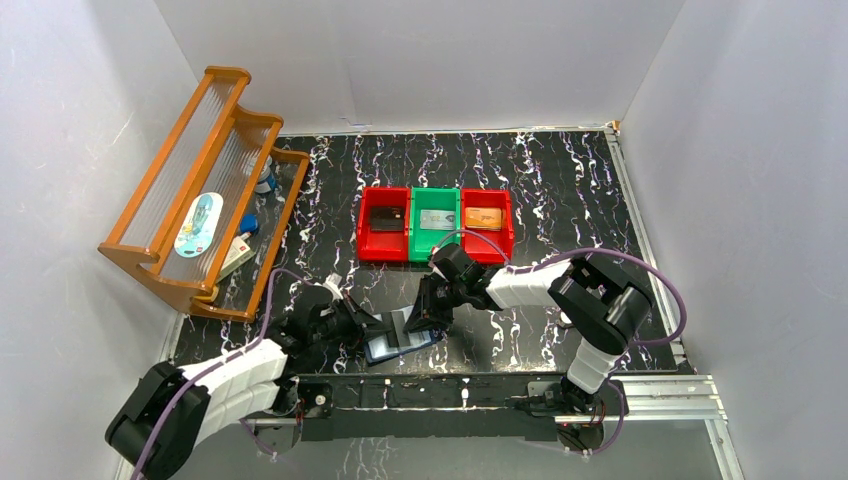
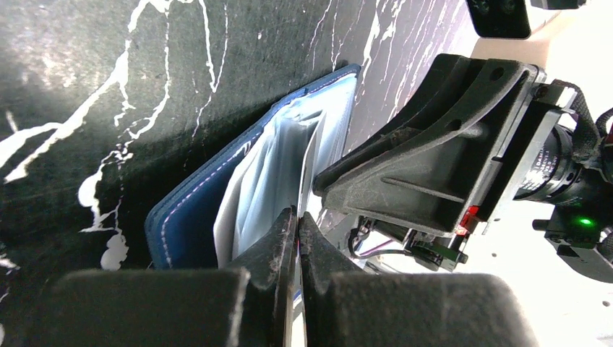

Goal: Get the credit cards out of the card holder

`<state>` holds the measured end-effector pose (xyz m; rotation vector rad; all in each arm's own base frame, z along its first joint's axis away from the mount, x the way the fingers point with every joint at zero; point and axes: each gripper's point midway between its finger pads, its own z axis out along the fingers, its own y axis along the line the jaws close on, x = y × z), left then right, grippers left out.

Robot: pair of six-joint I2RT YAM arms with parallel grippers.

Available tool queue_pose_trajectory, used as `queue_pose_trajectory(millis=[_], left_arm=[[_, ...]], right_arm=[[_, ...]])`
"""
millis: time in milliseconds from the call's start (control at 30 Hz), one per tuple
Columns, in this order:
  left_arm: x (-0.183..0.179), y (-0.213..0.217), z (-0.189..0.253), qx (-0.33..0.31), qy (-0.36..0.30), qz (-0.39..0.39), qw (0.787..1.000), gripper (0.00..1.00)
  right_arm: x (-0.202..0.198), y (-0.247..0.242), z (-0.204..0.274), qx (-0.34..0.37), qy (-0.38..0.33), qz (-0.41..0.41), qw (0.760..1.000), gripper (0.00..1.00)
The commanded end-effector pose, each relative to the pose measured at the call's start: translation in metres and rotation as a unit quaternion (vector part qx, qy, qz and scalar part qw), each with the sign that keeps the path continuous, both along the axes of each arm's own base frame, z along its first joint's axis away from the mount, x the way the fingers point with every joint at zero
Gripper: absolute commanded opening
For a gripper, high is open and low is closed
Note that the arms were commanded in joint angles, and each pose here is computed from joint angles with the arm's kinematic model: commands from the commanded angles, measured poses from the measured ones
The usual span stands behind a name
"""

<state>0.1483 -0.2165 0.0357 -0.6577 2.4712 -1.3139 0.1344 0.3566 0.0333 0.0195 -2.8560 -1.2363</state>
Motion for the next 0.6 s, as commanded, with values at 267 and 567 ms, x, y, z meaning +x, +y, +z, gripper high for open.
queue_pose_trajectory(millis=[267,567], left_arm=[[0.010,0.023,0.013,0.103,-0.048,-0.008,0.993,0.00],[0.015,0.026,0.027,0.132,-0.075,-0.027,0.988,0.00]], right_arm=[[0.015,-0.019,-0.012,-0.069,-0.037,-0.035,0.996,0.29],[0.024,-0.011,0.010,-0.032,-0.069,-0.043,0.996,0.33]])
